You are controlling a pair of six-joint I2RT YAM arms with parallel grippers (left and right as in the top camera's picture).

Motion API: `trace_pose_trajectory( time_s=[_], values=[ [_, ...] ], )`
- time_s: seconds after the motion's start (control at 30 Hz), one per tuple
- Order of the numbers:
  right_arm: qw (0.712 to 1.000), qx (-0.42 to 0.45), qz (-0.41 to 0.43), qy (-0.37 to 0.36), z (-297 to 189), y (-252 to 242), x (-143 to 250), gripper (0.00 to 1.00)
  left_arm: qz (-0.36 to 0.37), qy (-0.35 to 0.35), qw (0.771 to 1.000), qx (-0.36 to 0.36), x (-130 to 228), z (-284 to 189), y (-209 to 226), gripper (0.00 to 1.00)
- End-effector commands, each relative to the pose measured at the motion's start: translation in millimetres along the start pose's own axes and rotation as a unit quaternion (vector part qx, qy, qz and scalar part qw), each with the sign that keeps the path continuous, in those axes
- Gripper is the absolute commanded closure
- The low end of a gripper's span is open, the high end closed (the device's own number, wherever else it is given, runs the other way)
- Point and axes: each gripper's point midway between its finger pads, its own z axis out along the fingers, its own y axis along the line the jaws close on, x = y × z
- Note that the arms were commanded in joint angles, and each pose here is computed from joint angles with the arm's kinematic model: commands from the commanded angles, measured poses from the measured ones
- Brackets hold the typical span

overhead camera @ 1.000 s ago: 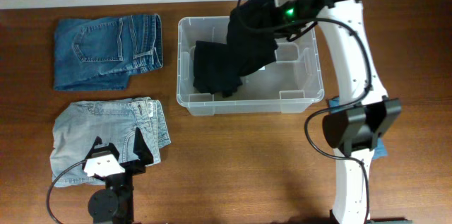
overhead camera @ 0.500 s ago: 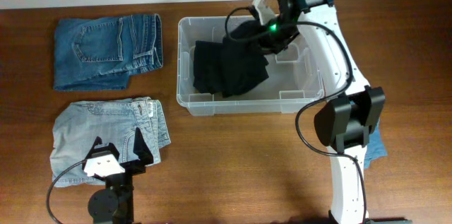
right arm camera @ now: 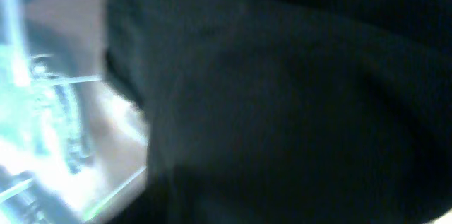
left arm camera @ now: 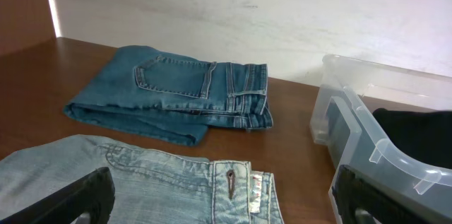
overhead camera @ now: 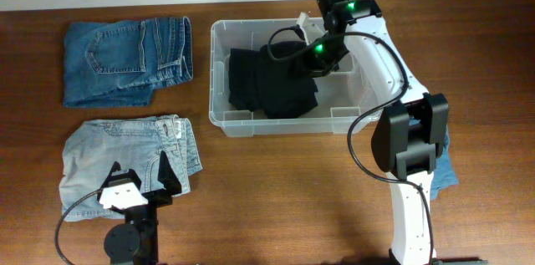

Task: Pack container
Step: 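Lift the black item and carry it left over the container, then lower the black item into the container beside the first garment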

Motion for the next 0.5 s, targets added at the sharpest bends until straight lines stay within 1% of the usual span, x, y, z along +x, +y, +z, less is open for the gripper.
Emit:
trace_pose_trajectory(
  time_s=[0.0, 0.1, 0.23, 0.33, 0.47],
  values=[
    [0.995, 0.103, 0.007, 0.003, 0, -35, 2, 0.25, 0.004, -0.001, 1.0, -0.006, 0, 0, 3, 0.01],
    [0.988, 0.154, 0.016, 0.0, -5, -52, 1, 0.2, 0.004, -0.001, 1.0, -0.006, 0, 0, 3, 0.01],
    [0.98, 0.198, 0.014, -0.006, -12, -65, -2, 0.18, 0.004, -0.001, 1.0, -0.006, 0, 0, 3, 0.01],
    [0.978, 0.206, 0.013, -0.012, -19, -65, -5, 0.16, 0.004, -0.001, 1.0, -0.006, 0, 0, 3, 0.01],
    [0.979, 0.203, 0.007, -0.03, -35, -54, -14, 0.15, 0.004, -0.001, 1.0, -0.006, 0, 0, 3, 0.01]
  ],
)
